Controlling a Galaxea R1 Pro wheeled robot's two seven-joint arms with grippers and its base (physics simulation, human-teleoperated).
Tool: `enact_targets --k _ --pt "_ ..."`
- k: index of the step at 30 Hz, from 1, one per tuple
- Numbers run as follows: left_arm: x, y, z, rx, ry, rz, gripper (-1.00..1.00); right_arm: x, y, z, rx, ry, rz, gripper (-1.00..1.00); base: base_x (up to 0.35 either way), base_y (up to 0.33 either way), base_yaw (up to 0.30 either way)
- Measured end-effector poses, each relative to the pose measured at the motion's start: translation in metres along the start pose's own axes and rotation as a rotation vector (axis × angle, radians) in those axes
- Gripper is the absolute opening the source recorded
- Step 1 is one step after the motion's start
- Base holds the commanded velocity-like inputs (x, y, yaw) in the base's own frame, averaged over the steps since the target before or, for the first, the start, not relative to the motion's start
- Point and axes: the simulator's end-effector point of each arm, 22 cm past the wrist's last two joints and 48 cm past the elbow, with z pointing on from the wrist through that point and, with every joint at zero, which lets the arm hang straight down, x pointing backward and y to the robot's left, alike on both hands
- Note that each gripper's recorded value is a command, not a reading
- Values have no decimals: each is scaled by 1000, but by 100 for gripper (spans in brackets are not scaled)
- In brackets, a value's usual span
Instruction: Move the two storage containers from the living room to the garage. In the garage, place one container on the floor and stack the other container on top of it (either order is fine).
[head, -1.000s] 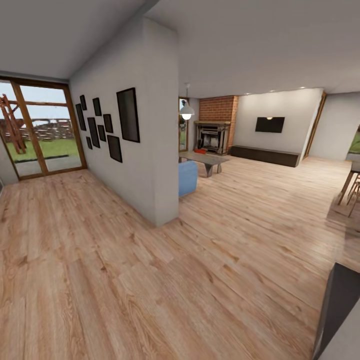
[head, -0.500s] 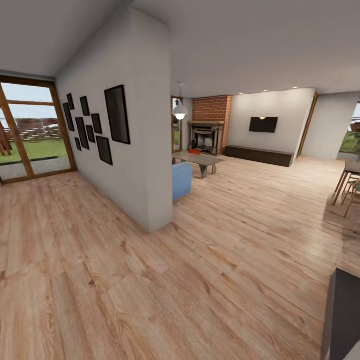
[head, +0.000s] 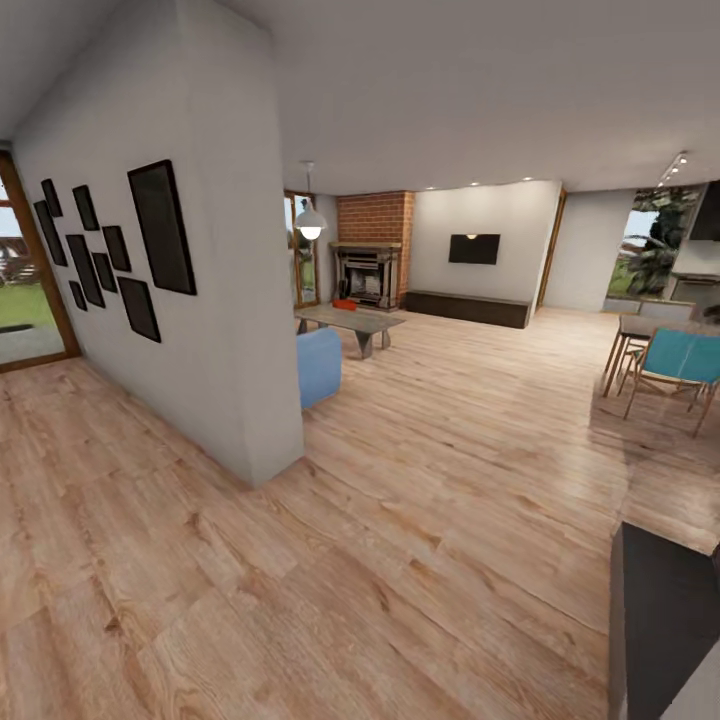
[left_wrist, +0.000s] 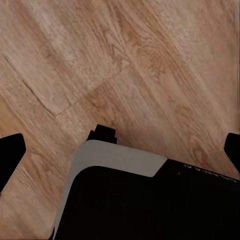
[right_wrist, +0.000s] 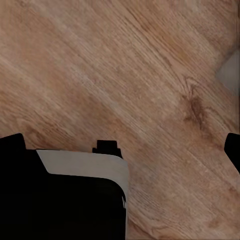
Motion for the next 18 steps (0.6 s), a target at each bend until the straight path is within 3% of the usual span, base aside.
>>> enact_targets --k 9,18 --pt "1 0 0 0 3 0 100 0 0 0 0 0 0 100 321 0 -284" --pt "1 1 0 -1 4 0 100 0 0 0 -3 1 -3 100 321 0 -31"
